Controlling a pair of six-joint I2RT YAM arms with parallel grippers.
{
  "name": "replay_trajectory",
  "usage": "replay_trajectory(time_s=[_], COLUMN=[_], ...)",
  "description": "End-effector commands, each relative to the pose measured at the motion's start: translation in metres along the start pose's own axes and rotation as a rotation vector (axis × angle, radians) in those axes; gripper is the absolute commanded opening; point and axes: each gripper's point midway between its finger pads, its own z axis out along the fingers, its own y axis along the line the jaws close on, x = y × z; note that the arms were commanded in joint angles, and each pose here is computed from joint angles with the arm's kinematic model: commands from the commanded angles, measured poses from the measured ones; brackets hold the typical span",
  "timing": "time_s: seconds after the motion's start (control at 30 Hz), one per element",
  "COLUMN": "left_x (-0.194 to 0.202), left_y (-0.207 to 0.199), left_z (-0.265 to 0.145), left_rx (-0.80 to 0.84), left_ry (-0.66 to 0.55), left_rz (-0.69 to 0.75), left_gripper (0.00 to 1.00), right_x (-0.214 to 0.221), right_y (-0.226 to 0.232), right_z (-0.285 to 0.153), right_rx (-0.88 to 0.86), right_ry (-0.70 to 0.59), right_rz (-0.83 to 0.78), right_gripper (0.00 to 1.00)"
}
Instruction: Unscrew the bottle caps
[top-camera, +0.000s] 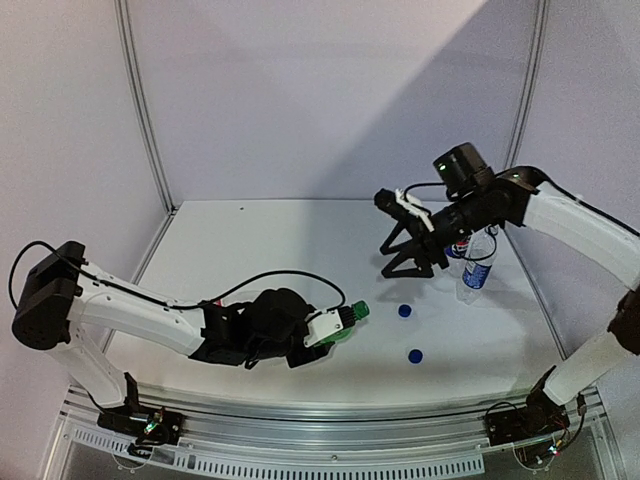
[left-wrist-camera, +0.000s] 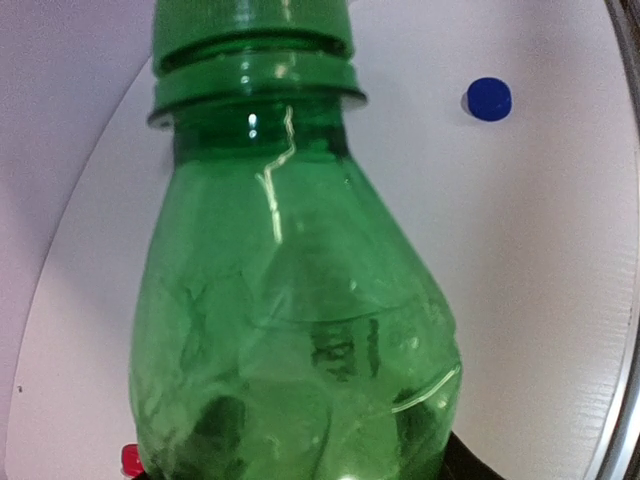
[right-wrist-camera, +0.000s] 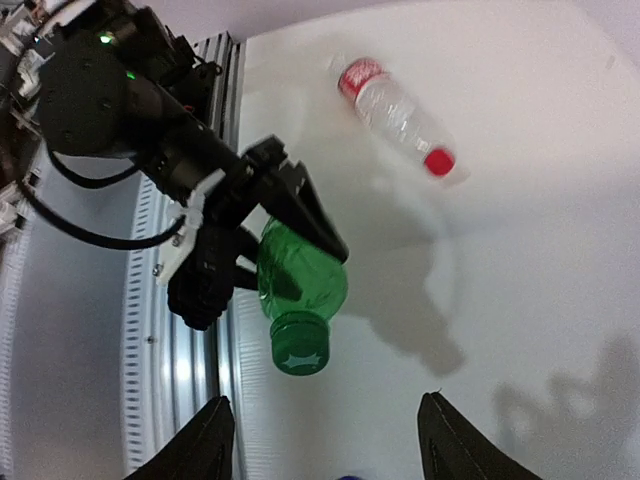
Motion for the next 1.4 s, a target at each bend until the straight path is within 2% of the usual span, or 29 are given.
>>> replay_trajectory(time_s=[0.0, 0.3, 0.47, 0.77, 1.03, 1.23, 1.37], left_x=[-0.021, -0.02, -0.018, -0.016, -0.014, -0.013, -0.013], left_y=[0.008, 0.007, 0.006, 0.002, 0.001, 0.001, 0.001], left_z=[-0.009, -0.005, -0.002, 0.003, 0.006, 0.006, 0.006], left_rx=[-0.049, -0.07, -0.068, -0.06, -0.061, -0.06, -0.056], left_ry=[-0.052, -0.04, -0.033, -0.019, -0.003, 0.0, 0.002], left_rz=[0.01, 0.032, 0.037, 0.046, 0.046, 0.044, 0.046], left_gripper=[0.41, 0.41, 0.41, 0.41, 0.41, 0.41, 0.42], right_x=[0.04, 0.05, 0.056, 0.056, 0.058, 0.057, 0.058], right_y=[0.02, 0.013, 0.005, 0.001, 0.018, 0.019, 0.016], right_z=[0.022, 0.057, 0.072, 0.078, 0.082, 0.084, 0.084], right_rx=[-0.201, -0.342, -0.367, -0.378, -0.392, -0.379, -0.35], right_ry=[0.167, 0.207, 0.233, 0.241, 0.282, 0.285, 0.293], right_rz=[0.461, 0.646, 0.692, 0.696, 0.65, 0.636, 0.618], right_gripper=[0.63, 0.61, 0.57, 0.45, 0.43, 0.32, 0.29])
